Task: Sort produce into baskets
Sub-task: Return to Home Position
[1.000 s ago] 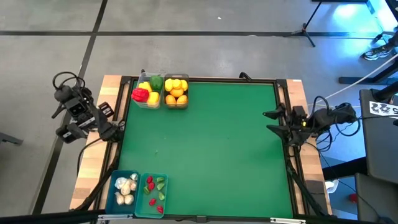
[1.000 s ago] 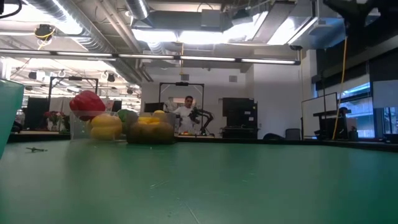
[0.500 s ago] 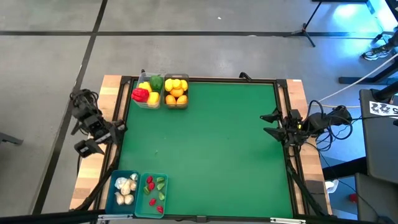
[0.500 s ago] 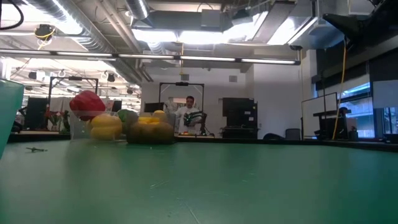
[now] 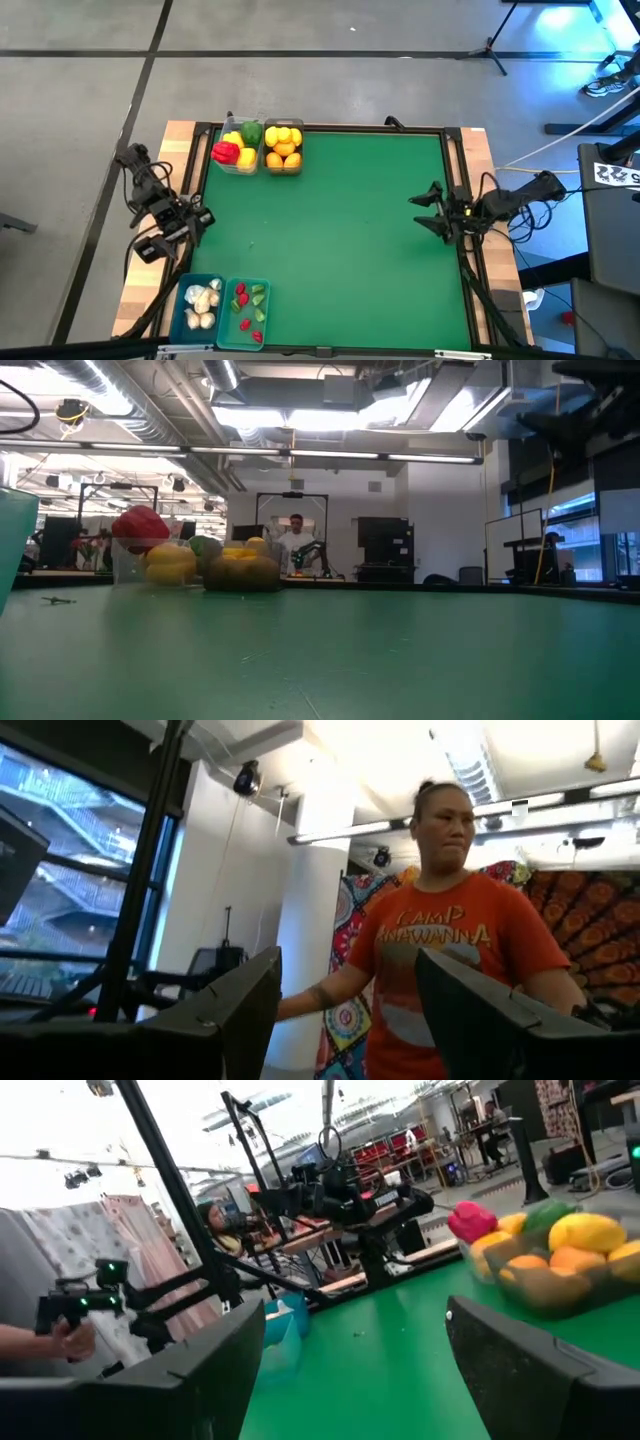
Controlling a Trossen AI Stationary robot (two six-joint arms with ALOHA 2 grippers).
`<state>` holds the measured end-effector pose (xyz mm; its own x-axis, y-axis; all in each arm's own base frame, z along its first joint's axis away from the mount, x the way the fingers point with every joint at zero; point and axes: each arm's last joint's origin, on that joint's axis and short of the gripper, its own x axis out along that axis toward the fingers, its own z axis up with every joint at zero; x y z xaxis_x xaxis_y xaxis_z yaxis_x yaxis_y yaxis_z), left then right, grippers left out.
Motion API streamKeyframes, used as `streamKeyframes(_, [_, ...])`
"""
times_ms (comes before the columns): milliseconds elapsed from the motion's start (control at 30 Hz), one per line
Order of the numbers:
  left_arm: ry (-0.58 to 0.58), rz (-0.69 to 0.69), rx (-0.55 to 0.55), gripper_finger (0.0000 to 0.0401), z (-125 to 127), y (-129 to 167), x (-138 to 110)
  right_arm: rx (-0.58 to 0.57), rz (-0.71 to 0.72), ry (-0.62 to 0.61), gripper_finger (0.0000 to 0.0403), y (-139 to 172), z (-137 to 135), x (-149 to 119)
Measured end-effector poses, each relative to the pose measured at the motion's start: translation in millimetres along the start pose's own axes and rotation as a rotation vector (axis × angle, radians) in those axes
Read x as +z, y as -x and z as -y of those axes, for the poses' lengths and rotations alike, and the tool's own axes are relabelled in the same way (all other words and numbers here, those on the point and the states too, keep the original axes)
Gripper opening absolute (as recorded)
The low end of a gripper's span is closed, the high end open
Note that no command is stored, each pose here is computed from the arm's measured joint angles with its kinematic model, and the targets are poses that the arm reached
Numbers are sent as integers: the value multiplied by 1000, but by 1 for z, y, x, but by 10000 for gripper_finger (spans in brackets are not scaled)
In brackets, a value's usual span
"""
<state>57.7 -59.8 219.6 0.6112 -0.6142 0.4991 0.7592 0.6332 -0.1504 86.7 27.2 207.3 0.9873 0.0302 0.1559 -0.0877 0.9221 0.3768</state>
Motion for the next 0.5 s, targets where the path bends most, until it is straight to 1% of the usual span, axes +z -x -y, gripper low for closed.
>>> streamKeyframes(133, [3, 3, 0, 227, -1, 2, -6, 16, 11, -22, 303, -2, 6, -21])
streamKeyframes(267, [-15, -7, 1, 227, -1, 2, -6, 37, 1, -33, 303, -2, 6, -23])
streamKeyframes(400, [-35, -36, 21, 227, -2, 2, -9, 30, -20, 0, 303, -2, 6, -25])
streamKeyframes(500, [-35, -80, 38, 227, -3, 2, -14, 13, -67, 22, 303, -2, 8, -30])
